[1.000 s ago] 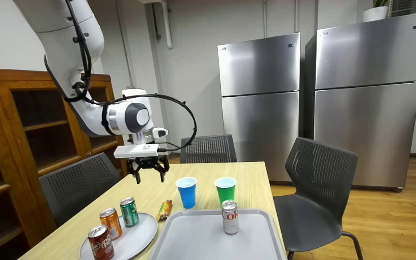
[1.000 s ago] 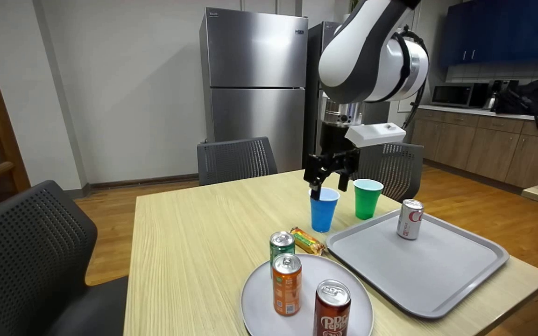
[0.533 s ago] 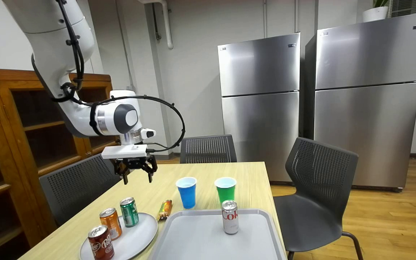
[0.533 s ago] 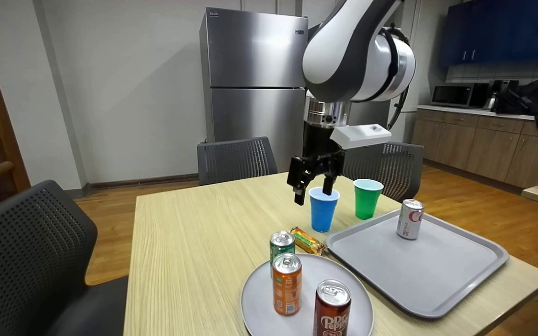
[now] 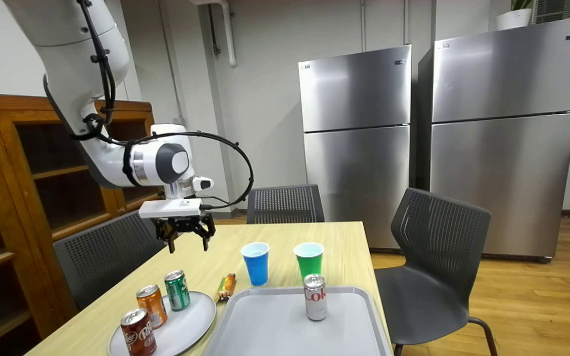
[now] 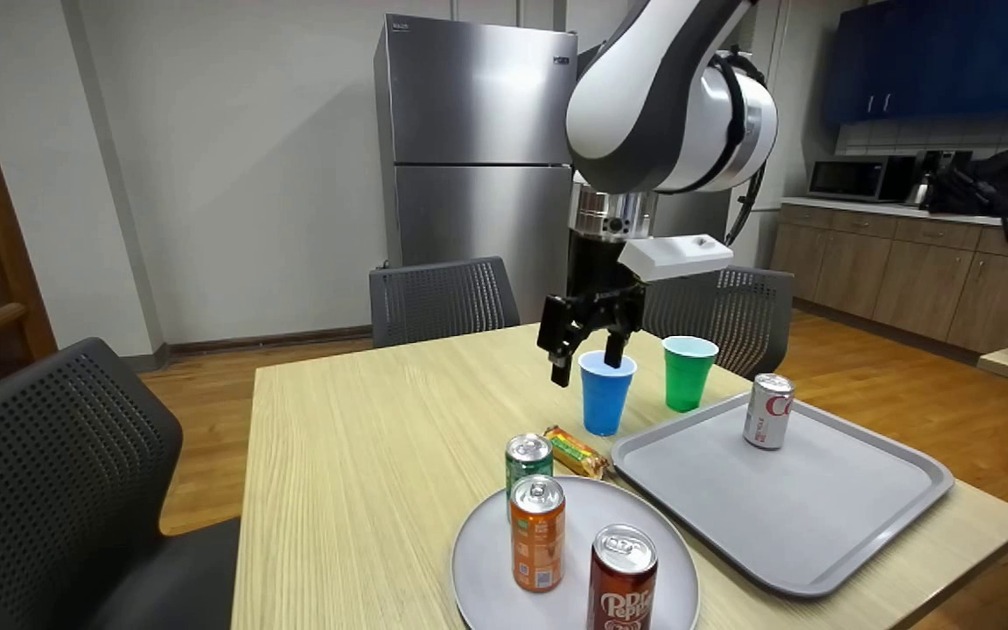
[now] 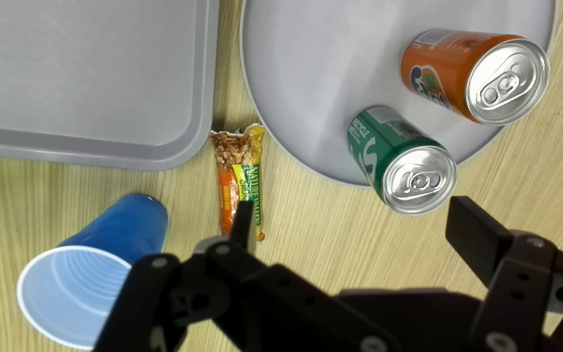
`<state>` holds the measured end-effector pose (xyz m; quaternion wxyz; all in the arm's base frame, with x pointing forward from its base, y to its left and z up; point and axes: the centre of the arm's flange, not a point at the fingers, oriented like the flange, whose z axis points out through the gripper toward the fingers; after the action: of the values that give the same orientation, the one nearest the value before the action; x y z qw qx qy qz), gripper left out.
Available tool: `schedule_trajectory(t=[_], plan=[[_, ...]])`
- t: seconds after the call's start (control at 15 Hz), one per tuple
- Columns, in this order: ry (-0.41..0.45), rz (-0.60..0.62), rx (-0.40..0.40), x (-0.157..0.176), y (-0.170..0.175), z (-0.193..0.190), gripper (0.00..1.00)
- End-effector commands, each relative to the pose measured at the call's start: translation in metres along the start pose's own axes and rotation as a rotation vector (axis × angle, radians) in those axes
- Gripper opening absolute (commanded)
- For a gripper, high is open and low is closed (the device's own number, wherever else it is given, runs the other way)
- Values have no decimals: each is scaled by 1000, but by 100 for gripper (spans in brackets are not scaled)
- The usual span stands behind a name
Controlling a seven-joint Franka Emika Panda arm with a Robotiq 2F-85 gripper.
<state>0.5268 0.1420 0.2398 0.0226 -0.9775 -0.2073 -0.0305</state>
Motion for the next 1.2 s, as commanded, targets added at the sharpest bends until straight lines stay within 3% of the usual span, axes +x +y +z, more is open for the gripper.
schedule_trajectory(t=[0.0, 0.67, 1.13], plan=[[-3, 46, 16, 2, -11, -5, 100], [-2, 188, -87, 23, -69, 9, 100], [-12, 274, -143, 45, -82, 39, 100]])
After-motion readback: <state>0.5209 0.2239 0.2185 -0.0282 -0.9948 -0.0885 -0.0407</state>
